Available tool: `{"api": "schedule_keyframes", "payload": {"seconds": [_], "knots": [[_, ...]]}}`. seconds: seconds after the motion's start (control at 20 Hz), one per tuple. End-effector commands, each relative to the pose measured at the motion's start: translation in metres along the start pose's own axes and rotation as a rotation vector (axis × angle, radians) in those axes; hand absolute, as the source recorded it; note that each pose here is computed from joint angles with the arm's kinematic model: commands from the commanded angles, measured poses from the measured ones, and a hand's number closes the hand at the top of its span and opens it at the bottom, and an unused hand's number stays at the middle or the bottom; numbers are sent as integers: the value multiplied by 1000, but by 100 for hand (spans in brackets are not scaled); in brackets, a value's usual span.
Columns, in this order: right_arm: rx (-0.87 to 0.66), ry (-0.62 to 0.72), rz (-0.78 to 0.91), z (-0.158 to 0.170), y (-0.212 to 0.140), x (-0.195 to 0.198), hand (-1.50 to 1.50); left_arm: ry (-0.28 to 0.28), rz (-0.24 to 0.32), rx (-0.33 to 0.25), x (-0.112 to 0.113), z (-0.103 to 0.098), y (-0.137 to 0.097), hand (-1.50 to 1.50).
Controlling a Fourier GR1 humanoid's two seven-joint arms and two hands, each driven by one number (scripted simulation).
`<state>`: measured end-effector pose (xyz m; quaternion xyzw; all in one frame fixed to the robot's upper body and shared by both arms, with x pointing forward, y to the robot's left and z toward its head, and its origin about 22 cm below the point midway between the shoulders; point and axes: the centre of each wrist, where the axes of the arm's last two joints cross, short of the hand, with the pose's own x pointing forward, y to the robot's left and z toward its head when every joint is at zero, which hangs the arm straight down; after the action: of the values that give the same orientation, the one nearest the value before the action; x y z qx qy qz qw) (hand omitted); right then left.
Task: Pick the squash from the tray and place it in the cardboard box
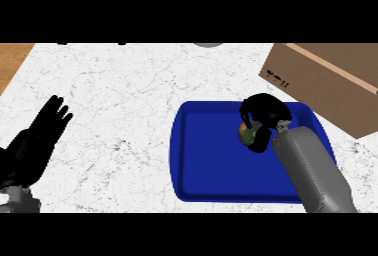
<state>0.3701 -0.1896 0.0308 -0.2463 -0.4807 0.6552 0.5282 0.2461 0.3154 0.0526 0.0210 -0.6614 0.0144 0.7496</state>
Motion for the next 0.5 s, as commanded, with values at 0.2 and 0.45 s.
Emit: {"api": "schedule_keyframes", "payload": {"seconds": [0.2, 0.45], "knots": [[-172, 79, 19, 12, -22, -3, 150, -10, 0, 11, 0, 2, 4, 0], [-295, -18, 12, 49, -68, 27, 150, 7, 9, 45, -6, 8, 11, 0]]}}
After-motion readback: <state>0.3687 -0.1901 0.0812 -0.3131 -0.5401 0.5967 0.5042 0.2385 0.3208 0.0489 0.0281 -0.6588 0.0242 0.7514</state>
